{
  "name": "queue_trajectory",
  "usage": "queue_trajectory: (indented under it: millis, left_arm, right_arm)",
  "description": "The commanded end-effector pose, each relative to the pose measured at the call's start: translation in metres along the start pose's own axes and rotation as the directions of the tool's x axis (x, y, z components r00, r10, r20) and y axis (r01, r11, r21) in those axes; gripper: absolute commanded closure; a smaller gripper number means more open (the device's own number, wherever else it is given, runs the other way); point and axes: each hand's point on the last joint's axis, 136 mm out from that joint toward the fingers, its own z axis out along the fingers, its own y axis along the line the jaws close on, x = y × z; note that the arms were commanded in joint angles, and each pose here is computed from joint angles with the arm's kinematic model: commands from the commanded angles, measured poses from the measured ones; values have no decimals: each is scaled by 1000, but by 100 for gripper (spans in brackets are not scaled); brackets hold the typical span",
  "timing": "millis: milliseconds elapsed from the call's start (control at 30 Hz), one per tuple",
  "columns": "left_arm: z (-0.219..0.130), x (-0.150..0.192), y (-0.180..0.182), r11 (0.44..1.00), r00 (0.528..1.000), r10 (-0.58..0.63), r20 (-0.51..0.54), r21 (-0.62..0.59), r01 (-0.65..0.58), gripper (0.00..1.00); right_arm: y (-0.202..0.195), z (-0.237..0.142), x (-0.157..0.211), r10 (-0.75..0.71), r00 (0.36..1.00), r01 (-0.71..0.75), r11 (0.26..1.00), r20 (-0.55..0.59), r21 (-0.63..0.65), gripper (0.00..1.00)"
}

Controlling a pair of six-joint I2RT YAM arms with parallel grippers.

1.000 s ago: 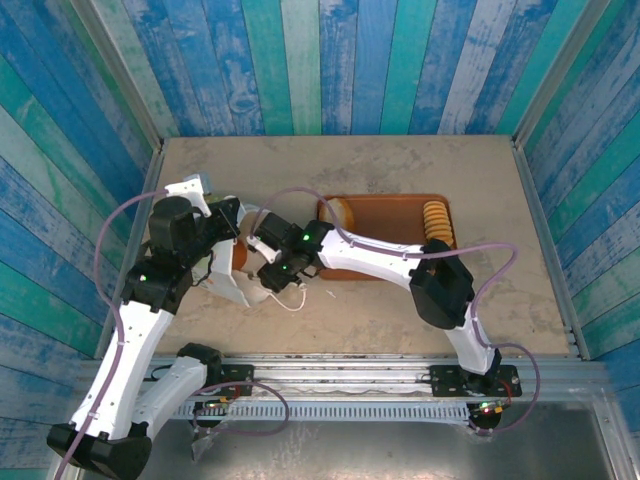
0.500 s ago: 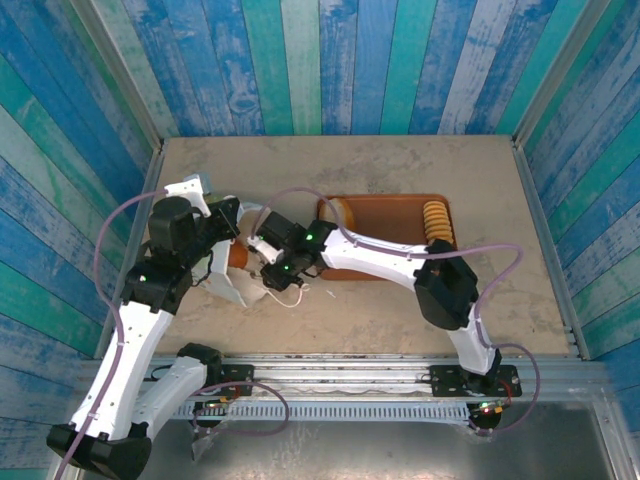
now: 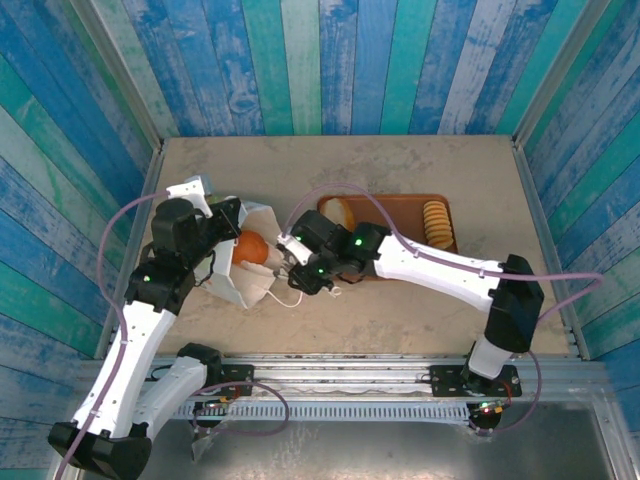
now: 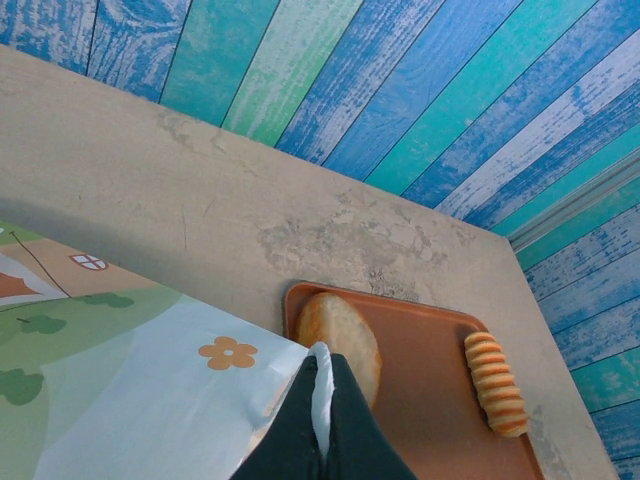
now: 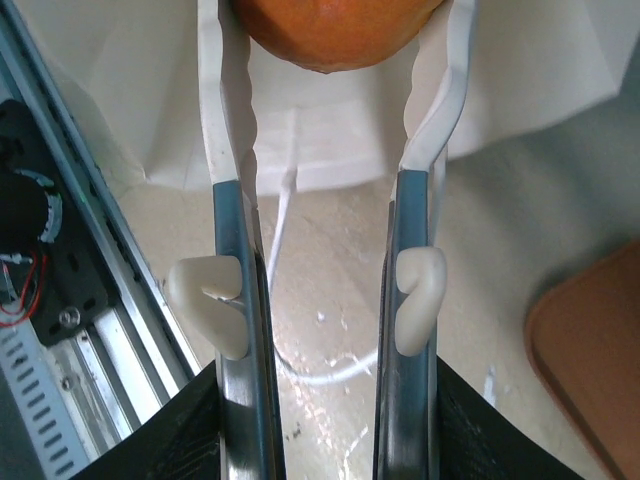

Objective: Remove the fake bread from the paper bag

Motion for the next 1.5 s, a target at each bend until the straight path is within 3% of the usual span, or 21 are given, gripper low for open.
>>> queue_trajectory:
  millis: [0, 333, 533, 733, 1033, 1467]
  left_arm:
    - [-1, -6, -2, 1000, 999, 0, 37, 12, 0, 100]
    - [1, -8, 6, 1000, 997, -17, 72, -17, 19, 100]
    - [2, -9, 11, 999, 996, -21, 84, -43, 24, 100]
    - [-1, -9, 14, 998, 994, -30, 107, -47, 35, 100]
    - [-1, -9, 14, 998, 994, -33, 106, -46, 38, 100]
    - [-2, -9, 15, 998, 994, -31, 107, -52, 37, 100]
  right_arm:
    - [-6, -31, 2, 4, 998, -6, 999, 57, 40, 55]
    - [-34, -91, 41, 31, 988, -57, 984, 152, 166, 56]
    - [-69, -110, 75, 160, 970, -199, 955, 186, 219, 56]
    - [-103, -81, 130, 420, 905, -424, 894, 62, 143, 56]
    - [-96, -50, 149, 427, 893, -415, 903, -141, 108, 55]
    - [-110, -34, 142, 418, 892, -394, 905, -172, 160, 47]
